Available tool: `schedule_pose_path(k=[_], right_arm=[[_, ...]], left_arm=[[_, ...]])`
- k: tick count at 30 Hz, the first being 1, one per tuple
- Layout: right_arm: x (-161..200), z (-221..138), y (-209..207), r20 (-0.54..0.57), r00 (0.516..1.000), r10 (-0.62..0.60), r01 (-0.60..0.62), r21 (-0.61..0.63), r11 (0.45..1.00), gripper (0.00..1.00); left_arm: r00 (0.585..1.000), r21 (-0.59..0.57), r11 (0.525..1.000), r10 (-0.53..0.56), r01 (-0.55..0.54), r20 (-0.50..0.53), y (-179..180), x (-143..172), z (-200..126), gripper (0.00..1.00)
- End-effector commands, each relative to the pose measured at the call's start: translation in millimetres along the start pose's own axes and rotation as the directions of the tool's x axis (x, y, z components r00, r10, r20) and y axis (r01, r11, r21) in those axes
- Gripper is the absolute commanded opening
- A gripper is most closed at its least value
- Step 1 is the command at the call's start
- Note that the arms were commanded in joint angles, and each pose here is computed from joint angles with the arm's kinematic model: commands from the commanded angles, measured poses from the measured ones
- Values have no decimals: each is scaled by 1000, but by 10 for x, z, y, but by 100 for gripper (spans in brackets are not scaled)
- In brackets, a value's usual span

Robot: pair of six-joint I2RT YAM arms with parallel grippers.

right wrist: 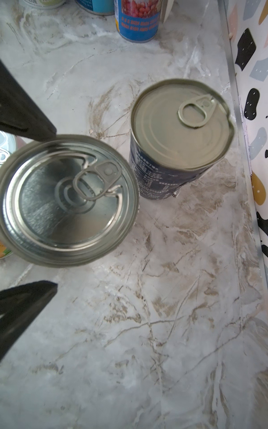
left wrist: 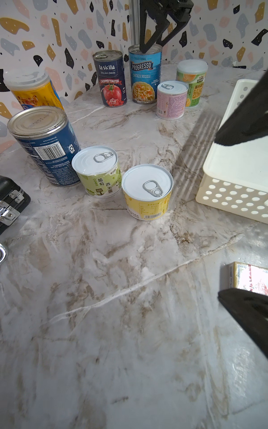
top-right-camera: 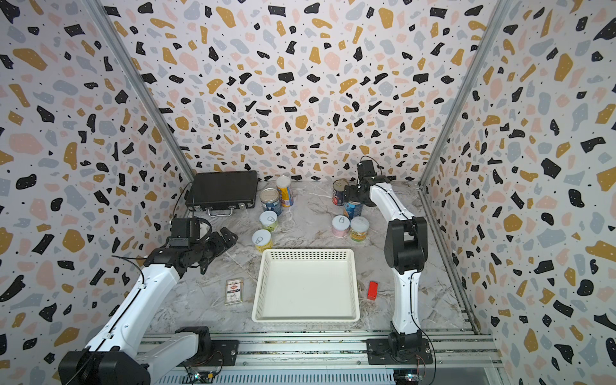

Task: Put the canned food in the basket
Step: Pick up the canned food from the center of the board.

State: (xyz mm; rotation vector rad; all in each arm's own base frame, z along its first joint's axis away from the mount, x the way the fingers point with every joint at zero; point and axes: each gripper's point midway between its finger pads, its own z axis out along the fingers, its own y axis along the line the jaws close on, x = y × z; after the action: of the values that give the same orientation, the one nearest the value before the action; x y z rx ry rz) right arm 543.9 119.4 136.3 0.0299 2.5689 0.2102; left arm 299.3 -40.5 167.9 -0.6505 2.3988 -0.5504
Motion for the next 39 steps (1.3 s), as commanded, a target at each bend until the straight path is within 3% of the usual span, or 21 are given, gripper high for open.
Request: schedule_pose_path(k=[1,13,27,33,36,39], right_arm=[[-29,-96,38,-6,1000,-21,21,-15,1000,100],[-67,-168,135,24,1000,-19,21,-70,997,100],[19,119,5,-48,998,-39,39,4,999,99],[-40,65,28,-25,999,-37,37,-5,999,68],[-55,33,31,-13,999,-36,36,-7,999,47],[-78,-33,22,1,1000,-28,28,0,1000,40]], left_arm=[[999,32,999,2,-3,36,-107,-129,-42,100],[1000,35,999,1,-2,30,-108,-121,-29,100],[1000,37,999,-1,1,17,-109,-105,-1,100],[1000,38,999,-4,3,16,-109,-106,3,100],[1000,37,999,-4,3,14,-106,-104,9,100],[1000,35,999,-5,4,11,-103,-103,19,100]])
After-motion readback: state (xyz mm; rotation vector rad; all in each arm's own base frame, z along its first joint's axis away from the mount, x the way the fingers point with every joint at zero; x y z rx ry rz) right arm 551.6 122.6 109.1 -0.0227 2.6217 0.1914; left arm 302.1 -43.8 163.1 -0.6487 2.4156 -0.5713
